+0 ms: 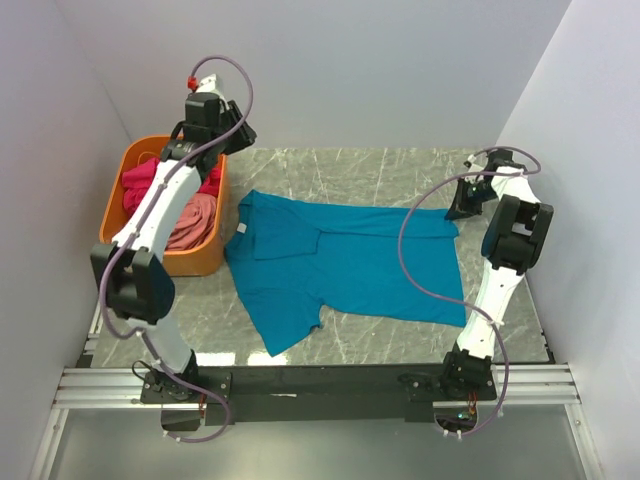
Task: Fold and stack the t-shirts
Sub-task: Fold the tshirt
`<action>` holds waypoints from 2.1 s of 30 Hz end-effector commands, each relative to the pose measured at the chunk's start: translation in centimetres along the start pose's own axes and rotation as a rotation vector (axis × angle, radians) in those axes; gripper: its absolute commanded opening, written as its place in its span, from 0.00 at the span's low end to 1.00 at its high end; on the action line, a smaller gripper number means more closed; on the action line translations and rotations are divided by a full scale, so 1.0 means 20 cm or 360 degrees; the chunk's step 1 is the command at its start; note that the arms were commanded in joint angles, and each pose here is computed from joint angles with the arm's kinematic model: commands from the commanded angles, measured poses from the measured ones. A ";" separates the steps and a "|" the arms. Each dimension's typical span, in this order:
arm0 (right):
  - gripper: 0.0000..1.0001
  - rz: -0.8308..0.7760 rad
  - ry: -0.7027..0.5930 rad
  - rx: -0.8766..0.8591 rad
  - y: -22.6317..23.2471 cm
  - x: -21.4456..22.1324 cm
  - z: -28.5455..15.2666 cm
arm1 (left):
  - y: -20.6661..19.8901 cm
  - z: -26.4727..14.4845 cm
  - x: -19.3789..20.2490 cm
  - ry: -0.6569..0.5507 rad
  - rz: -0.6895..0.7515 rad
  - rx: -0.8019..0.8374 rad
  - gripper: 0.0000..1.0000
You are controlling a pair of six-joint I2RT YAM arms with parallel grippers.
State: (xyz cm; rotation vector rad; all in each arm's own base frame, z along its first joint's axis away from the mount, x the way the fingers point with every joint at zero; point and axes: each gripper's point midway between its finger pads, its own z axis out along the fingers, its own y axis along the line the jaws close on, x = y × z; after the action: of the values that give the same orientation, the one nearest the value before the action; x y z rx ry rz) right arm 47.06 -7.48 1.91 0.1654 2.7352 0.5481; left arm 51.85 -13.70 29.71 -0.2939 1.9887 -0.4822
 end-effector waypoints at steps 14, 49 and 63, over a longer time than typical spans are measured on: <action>0.00 -0.0048 -0.0365 0.0449 -0.21 -0.52 -0.13 | 0.02 -0.46 0.16 -0.0017 -0.0019 0.0134 0.44; 0.53 -0.1869 -0.0633 -0.0743 1.43 0.61 -0.75 | -0.39 -1.26 1.13 -0.0045 0.1575 0.1485 0.86; 0.88 -0.2143 -0.0713 -0.0853 1.24 1.06 -0.86 | -0.23 -1.28 2.06 0.0624 0.2419 0.1825 0.41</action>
State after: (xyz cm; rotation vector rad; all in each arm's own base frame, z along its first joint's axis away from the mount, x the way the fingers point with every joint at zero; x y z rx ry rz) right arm 24.05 13.98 22.44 -1.3029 1.5688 0.5188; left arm 11.05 -29.19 10.77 1.8547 1.4719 -0.5980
